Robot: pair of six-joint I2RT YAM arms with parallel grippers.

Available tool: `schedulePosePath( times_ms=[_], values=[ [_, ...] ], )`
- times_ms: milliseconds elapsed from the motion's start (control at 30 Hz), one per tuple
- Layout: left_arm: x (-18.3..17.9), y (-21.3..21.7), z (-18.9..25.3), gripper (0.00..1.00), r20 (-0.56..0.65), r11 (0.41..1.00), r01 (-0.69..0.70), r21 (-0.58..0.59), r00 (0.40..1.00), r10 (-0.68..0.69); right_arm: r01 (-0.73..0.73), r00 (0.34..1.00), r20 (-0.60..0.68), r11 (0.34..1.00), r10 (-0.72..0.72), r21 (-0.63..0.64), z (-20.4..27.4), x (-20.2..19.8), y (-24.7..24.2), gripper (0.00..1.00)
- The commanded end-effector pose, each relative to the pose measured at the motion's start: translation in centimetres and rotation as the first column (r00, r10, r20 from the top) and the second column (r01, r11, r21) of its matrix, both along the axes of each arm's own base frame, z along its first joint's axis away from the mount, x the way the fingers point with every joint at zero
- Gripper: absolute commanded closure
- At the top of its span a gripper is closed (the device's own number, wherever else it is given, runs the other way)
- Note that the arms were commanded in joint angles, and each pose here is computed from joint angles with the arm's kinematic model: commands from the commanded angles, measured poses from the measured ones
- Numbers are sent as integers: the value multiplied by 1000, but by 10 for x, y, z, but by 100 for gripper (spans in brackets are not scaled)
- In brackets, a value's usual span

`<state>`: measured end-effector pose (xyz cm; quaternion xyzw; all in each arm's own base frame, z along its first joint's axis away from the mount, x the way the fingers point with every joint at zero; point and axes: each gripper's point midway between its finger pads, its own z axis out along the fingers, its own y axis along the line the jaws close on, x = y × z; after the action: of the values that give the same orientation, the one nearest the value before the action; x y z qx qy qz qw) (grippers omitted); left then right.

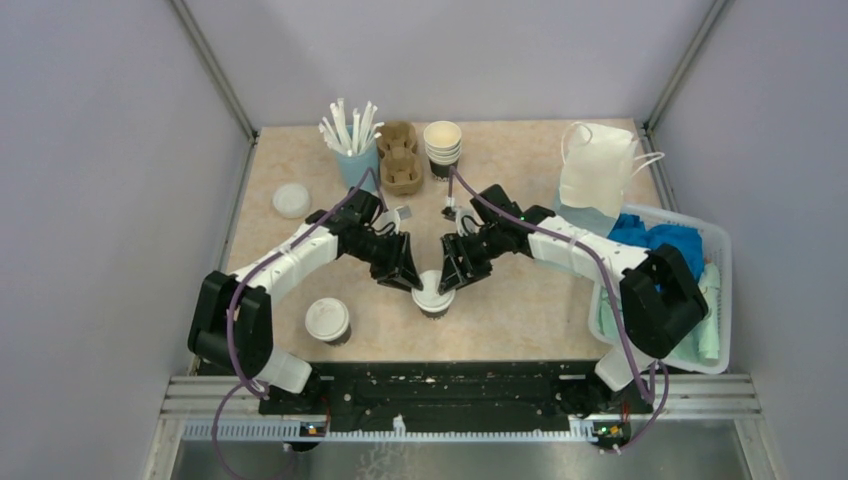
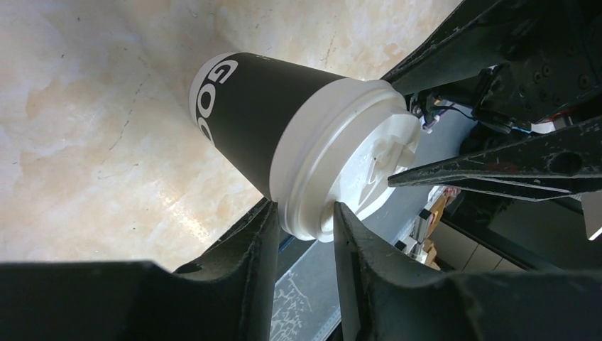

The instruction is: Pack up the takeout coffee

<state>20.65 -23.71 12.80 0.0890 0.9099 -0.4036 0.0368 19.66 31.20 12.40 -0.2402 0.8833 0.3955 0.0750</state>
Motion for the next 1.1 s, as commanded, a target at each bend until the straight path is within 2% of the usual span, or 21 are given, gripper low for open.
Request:
schedulePosePath(
  times_ms=[0,267,433,500,567,600,700,933,1067],
  values=[
    [0,2,-12,62,-1,1000,-19,23,1000,19,33,999,32,999,-34,19,3,18,7,48],
    [-9,13,-32,68,-35,994,-69,88,997,72,113,994,4,993,-113,40,-12,36,-3,50],
    [-13,13,-28,69,-40,995,-66,75,997,70,83,997,-5,996,-82,46,-8,38,-5,48],
    [-11,8,-12,61,-18,998,-58,32,998,59,51,999,-4,997,-51,63,3,33,-5,43],
    [-8,5,0,45,4,998,-56,9,998,56,22,1000,-8,996,-22,81,12,25,-6,36],
    [-5,4,4,40,12,998,-57,2,998,56,14,1000,-7,996,-13,88,15,22,-7,33],
    [4,-1,10,33,23,998,-62,-6,998,63,4,1000,-18,993,-2,117,17,18,-6,28],
    [7,2,-10,43,-6,997,-67,45,998,68,48,995,-92,981,-31,186,10,36,10,31],
    [-2,11,-30,51,-45,993,-64,100,997,69,61,987,-157,992,-43,114,-27,36,6,39]
  ],
)
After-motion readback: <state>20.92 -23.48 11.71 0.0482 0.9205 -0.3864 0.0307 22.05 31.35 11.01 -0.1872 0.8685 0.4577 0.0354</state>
